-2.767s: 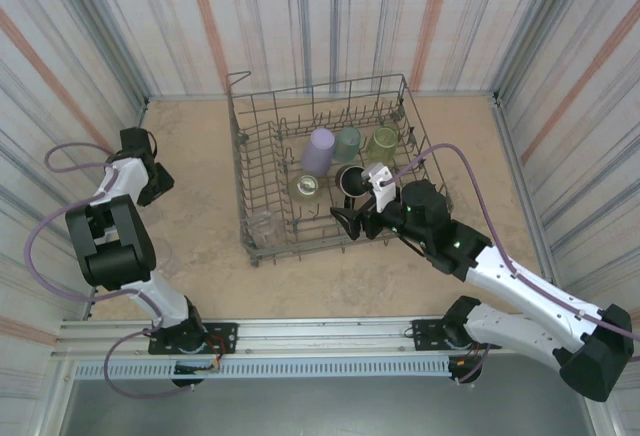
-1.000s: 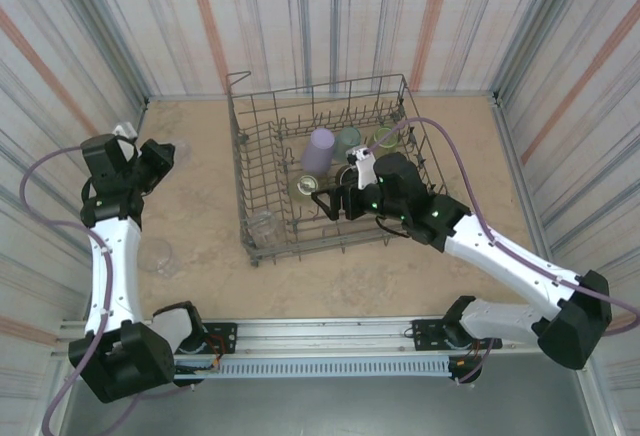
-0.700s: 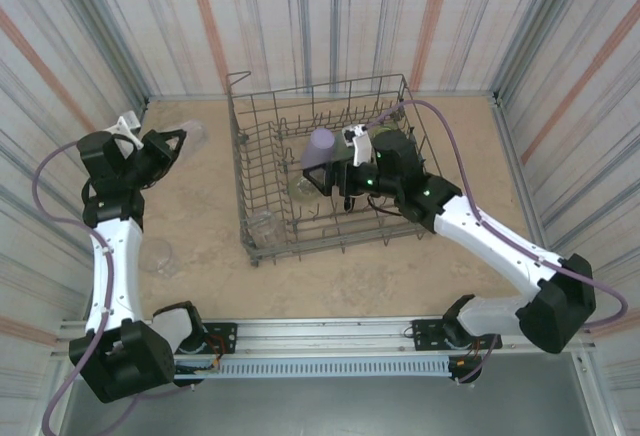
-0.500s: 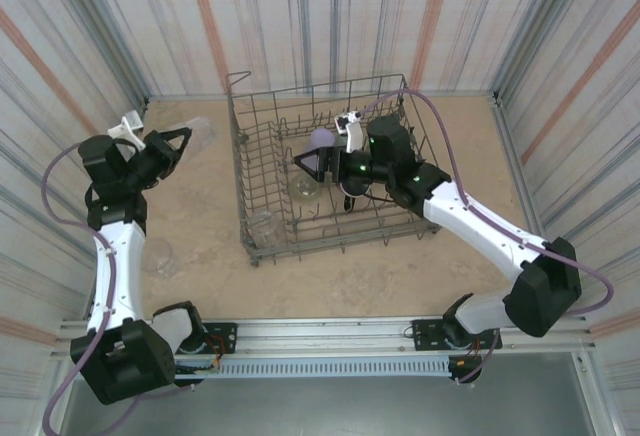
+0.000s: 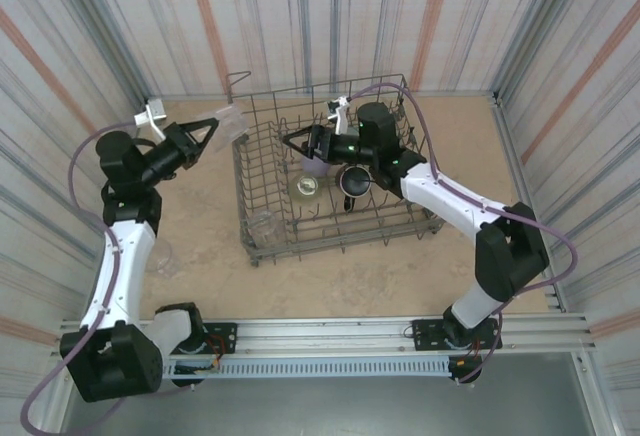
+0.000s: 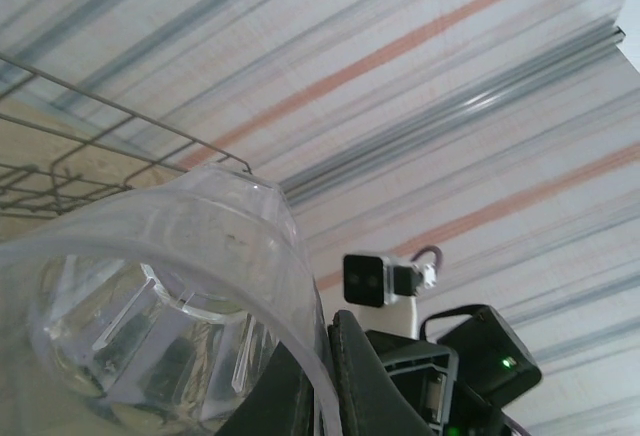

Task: Load the cups into the dish rack

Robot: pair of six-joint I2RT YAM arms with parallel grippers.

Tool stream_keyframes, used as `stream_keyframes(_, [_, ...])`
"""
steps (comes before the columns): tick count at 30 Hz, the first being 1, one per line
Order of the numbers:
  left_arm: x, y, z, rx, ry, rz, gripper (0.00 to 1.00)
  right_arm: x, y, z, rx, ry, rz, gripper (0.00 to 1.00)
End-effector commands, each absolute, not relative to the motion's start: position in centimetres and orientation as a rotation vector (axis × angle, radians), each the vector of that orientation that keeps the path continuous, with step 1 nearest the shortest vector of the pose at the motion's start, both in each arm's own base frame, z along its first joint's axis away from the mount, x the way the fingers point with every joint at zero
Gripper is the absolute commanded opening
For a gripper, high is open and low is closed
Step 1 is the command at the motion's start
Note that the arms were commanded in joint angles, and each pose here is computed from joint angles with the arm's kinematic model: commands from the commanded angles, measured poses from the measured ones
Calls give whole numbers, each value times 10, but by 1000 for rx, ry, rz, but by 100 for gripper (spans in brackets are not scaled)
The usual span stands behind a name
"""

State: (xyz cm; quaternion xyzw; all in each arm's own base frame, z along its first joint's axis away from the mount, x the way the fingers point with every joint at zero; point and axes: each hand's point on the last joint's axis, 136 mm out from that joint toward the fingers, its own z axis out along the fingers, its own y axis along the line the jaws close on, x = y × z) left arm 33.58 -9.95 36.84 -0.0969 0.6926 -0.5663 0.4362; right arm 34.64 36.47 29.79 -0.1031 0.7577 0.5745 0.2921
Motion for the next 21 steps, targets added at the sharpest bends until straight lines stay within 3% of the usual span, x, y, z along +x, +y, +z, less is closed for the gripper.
stream_keyframes(1, [330, -121, 396, -134, 1659, -1477, 0, 348, 375, 331, -321, 1904, 1642, 99])
stream_keyframes(21, [337, -161, 386, -100, 1645, -1695, 0, 360, 385, 347, -281, 1750, 1796, 99])
